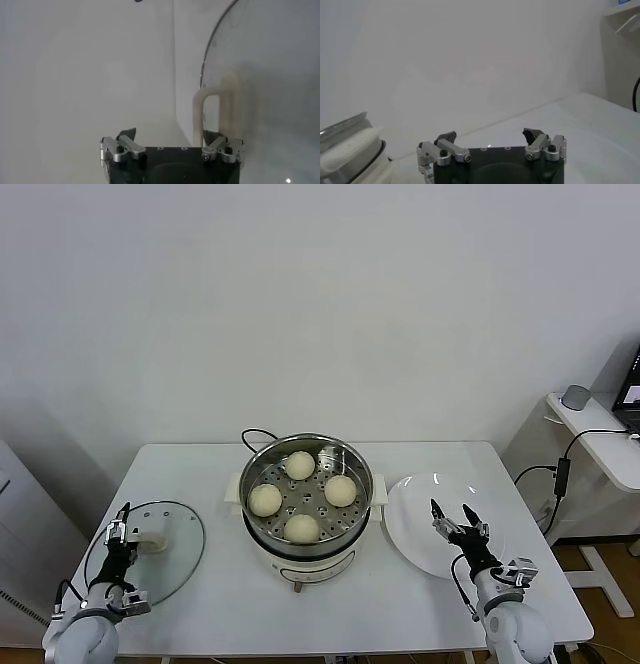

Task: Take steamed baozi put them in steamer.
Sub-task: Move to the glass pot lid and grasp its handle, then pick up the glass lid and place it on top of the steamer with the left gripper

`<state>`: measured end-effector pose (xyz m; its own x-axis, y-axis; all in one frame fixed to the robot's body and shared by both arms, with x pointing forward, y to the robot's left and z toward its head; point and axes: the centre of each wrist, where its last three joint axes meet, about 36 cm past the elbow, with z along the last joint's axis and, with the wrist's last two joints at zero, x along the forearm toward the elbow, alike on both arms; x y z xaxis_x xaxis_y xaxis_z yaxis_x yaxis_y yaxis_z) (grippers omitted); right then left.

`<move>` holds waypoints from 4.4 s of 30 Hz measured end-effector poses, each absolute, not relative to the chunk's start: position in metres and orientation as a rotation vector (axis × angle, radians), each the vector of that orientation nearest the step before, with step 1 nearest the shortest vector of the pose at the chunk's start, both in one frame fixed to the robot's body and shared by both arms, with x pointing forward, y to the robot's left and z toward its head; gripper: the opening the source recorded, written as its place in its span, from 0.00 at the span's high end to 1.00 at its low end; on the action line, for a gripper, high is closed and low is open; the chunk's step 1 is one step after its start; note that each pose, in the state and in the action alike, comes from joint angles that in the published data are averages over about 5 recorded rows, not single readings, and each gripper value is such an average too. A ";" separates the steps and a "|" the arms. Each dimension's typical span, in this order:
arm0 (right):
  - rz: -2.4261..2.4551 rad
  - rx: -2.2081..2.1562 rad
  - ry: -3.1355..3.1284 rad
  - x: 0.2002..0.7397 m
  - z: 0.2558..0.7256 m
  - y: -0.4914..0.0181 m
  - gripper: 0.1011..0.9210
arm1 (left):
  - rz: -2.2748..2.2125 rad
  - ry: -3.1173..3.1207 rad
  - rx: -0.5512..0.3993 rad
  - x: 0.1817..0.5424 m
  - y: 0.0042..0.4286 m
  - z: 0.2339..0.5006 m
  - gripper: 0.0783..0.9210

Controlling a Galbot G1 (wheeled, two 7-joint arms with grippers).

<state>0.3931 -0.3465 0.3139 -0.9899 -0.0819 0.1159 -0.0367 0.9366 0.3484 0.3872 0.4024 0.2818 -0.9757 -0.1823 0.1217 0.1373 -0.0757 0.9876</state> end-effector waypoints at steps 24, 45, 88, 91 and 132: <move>-0.514 0.093 -2.962 0.391 0.311 -0.344 0.12 | -2.118 -1.961 0.030 0.384 0.410 0.273 0.90; -0.499 0.083 -2.963 0.390 0.310 -0.351 0.12 | -1.995 -1.949 0.470 0.374 0.334 0.353 0.94; -0.498 0.045 -2.943 0.388 0.298 -0.358 0.12 | -1.851 -2.343 0.299 0.416 0.050 0.514 0.94; -0.498 0.043 -2.943 0.388 0.297 -0.358 0.12 | -1.878 -2.354 0.252 0.418 0.038 0.512 0.94; -0.504 0.041 -2.952 0.394 0.297 -0.356 0.12 | -2.085 -2.168 0.182 0.420 0.004 0.452 0.94</move>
